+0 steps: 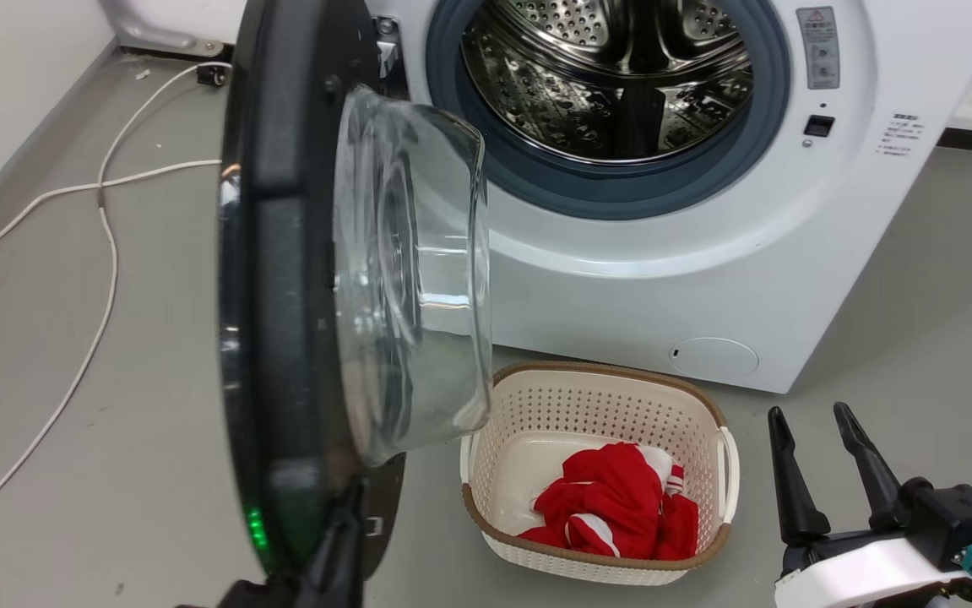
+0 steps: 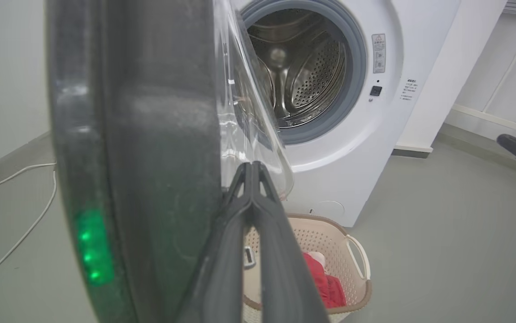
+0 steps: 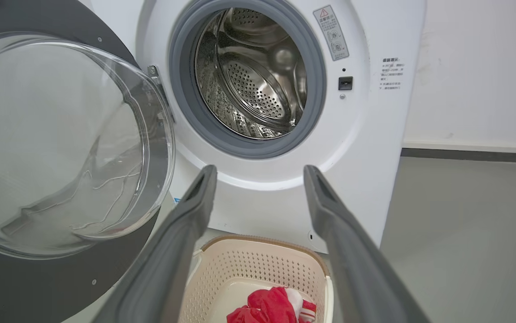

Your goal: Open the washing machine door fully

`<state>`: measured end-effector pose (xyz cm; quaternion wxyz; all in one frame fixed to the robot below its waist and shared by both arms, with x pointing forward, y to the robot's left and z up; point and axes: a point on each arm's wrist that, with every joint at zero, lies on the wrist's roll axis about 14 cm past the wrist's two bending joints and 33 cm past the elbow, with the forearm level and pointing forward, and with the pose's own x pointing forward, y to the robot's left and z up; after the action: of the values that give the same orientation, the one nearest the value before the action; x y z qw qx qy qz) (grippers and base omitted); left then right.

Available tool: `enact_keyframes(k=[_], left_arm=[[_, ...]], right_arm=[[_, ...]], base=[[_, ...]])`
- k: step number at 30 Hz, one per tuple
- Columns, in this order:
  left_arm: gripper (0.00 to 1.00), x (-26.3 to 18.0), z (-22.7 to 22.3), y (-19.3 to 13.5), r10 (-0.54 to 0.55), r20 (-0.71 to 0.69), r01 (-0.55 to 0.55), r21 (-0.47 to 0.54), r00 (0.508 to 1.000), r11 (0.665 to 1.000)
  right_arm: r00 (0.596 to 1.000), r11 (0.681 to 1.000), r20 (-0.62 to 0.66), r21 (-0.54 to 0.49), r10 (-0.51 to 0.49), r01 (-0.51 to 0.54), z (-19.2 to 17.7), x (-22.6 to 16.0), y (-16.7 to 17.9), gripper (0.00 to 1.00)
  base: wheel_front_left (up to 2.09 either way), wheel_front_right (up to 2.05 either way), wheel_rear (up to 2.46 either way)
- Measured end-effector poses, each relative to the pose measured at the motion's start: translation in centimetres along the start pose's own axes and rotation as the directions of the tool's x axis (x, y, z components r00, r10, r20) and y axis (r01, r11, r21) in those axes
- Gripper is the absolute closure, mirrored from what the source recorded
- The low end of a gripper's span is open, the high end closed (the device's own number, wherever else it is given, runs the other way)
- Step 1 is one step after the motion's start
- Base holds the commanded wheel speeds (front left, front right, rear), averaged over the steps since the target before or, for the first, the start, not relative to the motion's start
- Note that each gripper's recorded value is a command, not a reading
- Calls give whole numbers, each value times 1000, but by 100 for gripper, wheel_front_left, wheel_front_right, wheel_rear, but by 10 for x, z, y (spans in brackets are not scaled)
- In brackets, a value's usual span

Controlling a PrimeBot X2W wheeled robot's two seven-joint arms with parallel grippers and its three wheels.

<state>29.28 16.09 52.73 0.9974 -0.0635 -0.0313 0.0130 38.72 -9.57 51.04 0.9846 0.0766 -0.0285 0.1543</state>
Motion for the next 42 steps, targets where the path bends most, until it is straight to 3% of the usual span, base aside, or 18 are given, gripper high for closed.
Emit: enact_keyframes(k=[10,14,26,42], left_arm=[[100,-2,3,79,202,33,-204,74,979,976],[100,7,17,114,258,80,-267,146,963,953],[100,23,14,201,431,51,-432,195,901,880],[100,37,35,260,530,110,-541,212,841,814]], right_arm=[[1000,1000,-11,0,16,-16,-1,5,4,0],[1000,1000,-21,-6,14,-14,-4,6,3,0],[999,1000,-41,-20,-24,23,-9,10,-12,0],[997,998,-62,-33,-48,46,-17,14,-22,0]], base=[[0,0,0],[0,0,0],[0,0,0],[0,0,0]])
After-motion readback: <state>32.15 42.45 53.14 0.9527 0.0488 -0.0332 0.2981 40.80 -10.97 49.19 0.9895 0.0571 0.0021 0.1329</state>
